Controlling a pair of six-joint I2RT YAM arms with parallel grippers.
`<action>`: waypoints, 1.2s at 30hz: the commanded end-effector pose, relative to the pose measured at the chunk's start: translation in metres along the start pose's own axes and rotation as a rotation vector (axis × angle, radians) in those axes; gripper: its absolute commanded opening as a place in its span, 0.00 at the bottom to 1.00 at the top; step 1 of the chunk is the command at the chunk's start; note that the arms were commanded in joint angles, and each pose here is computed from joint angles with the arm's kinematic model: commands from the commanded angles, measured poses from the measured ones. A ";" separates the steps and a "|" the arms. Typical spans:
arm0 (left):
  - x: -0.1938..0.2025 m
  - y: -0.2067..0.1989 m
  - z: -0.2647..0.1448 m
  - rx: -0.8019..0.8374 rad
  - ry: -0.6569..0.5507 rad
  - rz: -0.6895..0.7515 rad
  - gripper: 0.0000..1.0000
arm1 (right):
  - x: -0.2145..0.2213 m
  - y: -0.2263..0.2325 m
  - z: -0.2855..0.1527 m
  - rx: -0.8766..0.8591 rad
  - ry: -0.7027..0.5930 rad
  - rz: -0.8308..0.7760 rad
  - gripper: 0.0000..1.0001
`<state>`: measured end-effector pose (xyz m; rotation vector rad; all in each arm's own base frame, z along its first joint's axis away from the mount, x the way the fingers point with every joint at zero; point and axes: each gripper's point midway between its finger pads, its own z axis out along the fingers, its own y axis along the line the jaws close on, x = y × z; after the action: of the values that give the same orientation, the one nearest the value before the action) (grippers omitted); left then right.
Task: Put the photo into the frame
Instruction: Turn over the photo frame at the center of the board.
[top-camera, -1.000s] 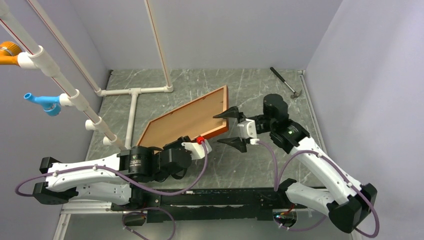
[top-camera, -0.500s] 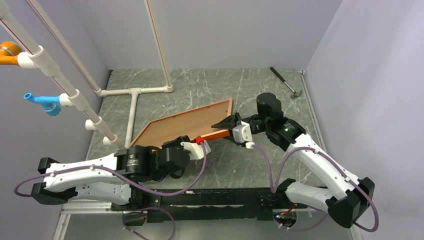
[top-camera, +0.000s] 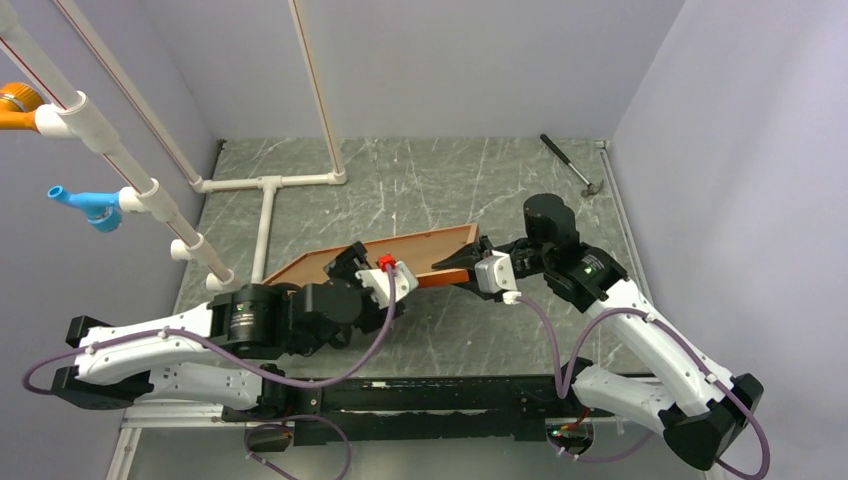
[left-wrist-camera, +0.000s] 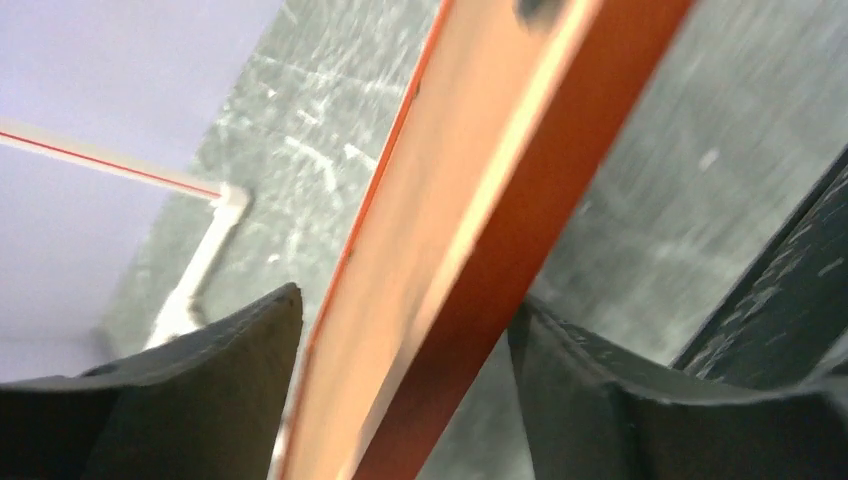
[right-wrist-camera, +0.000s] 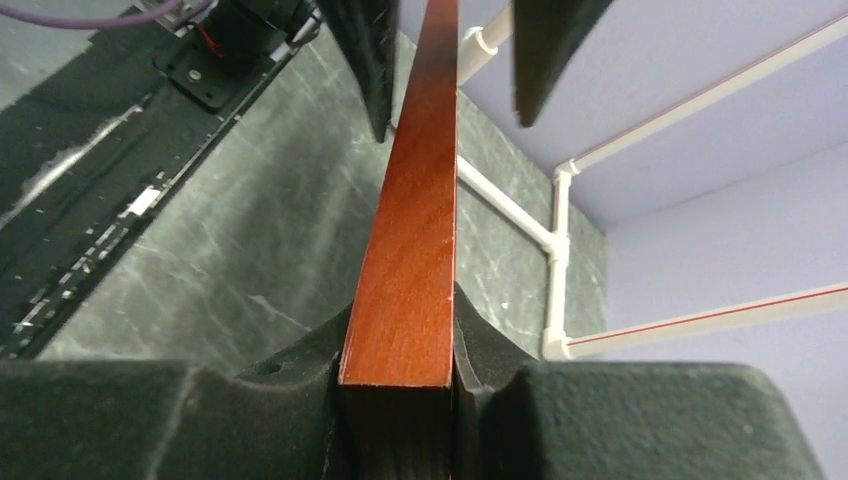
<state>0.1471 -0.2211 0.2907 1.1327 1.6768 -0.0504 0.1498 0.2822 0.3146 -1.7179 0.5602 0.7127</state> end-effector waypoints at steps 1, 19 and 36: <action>-0.069 0.013 -0.019 0.025 -0.229 -0.298 0.88 | -0.024 0.012 -0.002 -0.017 -0.079 0.084 0.00; -0.139 0.054 -0.066 0.050 -0.508 -0.542 0.98 | -0.056 0.004 -0.014 0.032 -0.176 0.494 0.00; -0.105 0.025 -0.021 0.076 -0.324 -0.678 0.97 | 0.057 -0.014 -0.054 0.366 -0.063 1.262 0.00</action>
<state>0.1420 -0.2525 0.4180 0.5815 1.5871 -0.6350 0.2066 0.2392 0.3073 -1.0281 1.4829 1.3304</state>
